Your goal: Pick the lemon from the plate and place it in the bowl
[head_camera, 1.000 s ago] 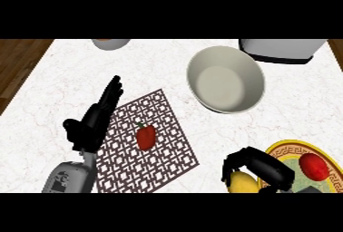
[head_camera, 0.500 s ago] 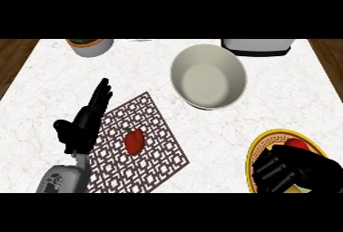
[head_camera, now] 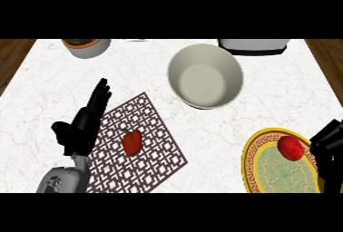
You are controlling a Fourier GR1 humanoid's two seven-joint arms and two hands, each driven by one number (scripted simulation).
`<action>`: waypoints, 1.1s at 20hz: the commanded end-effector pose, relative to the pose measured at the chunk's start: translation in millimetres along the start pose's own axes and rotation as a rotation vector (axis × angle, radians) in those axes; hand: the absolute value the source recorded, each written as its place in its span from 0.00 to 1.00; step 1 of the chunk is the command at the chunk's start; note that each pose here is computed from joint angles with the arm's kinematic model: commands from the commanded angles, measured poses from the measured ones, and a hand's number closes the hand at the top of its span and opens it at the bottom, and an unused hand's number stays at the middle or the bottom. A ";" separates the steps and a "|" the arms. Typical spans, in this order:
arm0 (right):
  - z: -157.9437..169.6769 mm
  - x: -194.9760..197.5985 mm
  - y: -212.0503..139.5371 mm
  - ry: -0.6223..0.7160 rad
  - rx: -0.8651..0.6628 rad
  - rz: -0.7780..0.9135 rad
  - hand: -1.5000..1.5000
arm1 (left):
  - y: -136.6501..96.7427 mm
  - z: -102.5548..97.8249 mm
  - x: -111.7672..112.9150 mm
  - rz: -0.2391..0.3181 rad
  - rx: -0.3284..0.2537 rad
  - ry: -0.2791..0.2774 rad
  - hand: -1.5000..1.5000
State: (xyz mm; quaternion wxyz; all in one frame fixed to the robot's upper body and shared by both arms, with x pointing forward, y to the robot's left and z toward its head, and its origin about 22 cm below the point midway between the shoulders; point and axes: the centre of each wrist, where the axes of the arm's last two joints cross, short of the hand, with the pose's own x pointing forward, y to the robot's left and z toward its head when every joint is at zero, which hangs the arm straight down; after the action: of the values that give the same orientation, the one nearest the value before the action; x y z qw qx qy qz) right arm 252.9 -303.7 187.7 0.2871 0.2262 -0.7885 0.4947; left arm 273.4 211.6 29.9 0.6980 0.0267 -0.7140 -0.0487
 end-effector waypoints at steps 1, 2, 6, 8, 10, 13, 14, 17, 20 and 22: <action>-19.5 17.4 -27.3 -0.082 0.052 -0.060 1.00 | -1.8 -2.0 5.2 -0.010 -0.016 0.006 0.50; -18.2 18.6 -29.7 -0.080 0.035 -0.062 1.00 | -2.5 -14.4 -0.6 -0.015 -0.004 -0.005 0.50; -43.7 31.1 -61.8 -0.040 -0.002 -0.043 1.00 | 7.1 -5.4 -4.2 -0.011 0.004 0.000 0.50; -60.4 15.7 -50.1 -0.001 -0.037 -0.020 1.00 | -11.6 -10.2 13.3 -0.014 -0.013 0.003 0.50; -79.7 4.3 -61.2 0.034 -0.001 -0.054 1.00 | 3.2 -5.4 11.3 -0.017 -0.030 -0.015 0.50; -99.6 -0.7 -51.3 0.067 -0.035 0.078 1.00 | 7.5 3.9 0.9 -0.004 -0.021 -0.009 0.50; -89.0 -5.1 -61.8 0.079 -0.053 0.146 1.00 | 4.2 -1.8 5.2 0.010 -0.009 -0.011 0.50; -113.1 -11.7 -63.0 0.093 -0.044 0.226 1.00 | 5.3 -0.2 -10.9 -0.014 -0.025 -0.020 0.50; -139.2 -40.8 -54.0 0.113 -0.030 0.321 1.00 | -3.2 -3.8 3.3 -0.006 -0.032 -0.011 0.50; -141.7 -69.3 -33.1 0.128 -0.025 0.354 1.00 | -11.0 -14.3 -0.8 -0.009 -0.024 -0.018 0.50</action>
State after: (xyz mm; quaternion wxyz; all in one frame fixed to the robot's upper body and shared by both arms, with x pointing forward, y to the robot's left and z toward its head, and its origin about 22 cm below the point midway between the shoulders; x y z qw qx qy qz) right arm 342.0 -211.9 241.9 0.2665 0.0822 -0.8073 0.5200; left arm 280.1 205.3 32.3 0.6914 0.0204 -0.7196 -0.0606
